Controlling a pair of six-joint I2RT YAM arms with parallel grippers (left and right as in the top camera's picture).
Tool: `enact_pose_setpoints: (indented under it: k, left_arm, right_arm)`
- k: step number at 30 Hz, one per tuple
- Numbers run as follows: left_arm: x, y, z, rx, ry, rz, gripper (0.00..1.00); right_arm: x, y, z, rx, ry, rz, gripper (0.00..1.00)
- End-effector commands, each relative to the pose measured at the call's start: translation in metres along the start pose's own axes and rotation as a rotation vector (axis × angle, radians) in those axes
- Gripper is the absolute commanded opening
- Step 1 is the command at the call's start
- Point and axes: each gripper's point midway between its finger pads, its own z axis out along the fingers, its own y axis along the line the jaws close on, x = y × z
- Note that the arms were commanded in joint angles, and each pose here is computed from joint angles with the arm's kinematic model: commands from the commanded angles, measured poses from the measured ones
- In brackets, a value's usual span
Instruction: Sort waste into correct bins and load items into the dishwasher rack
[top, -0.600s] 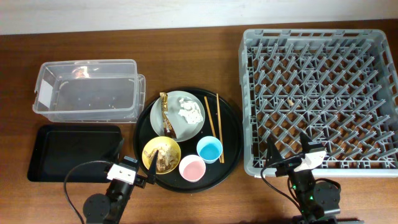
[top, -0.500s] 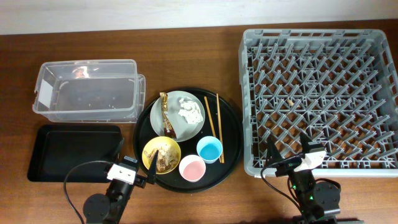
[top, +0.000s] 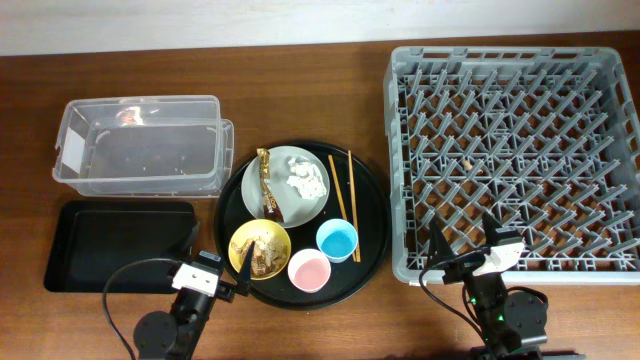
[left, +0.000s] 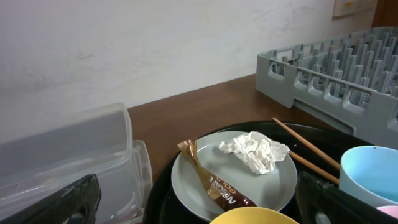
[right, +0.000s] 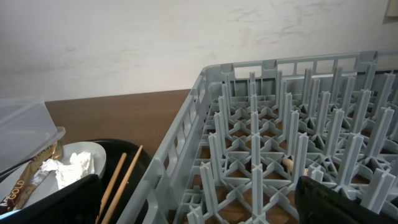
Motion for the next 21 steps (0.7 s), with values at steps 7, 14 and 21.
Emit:
enact_pose_setpoints:
  k: [7, 14, 21]
  left_arm:
    - [0.001, -0.001, 0.0, 0.005, 0.002, 0.012, 0.99]
    - [0.001, -0.001, 0.0, 0.005, 0.002, 0.012, 0.99]
    - [-0.003, -0.033, -0.003, 0.195, -0.022, 0.002, 0.99]
  right_arm:
    - [0.002, 0.0, 0.0, -0.005, 0.001, 0.005, 0.99]
    - [0.002, 0.0, 0.0, -0.005, 0.001, 0.006, 0.99]
    - [0.006, 0.008, 0.001, -0.053, 0.021, 0.068, 0.99]
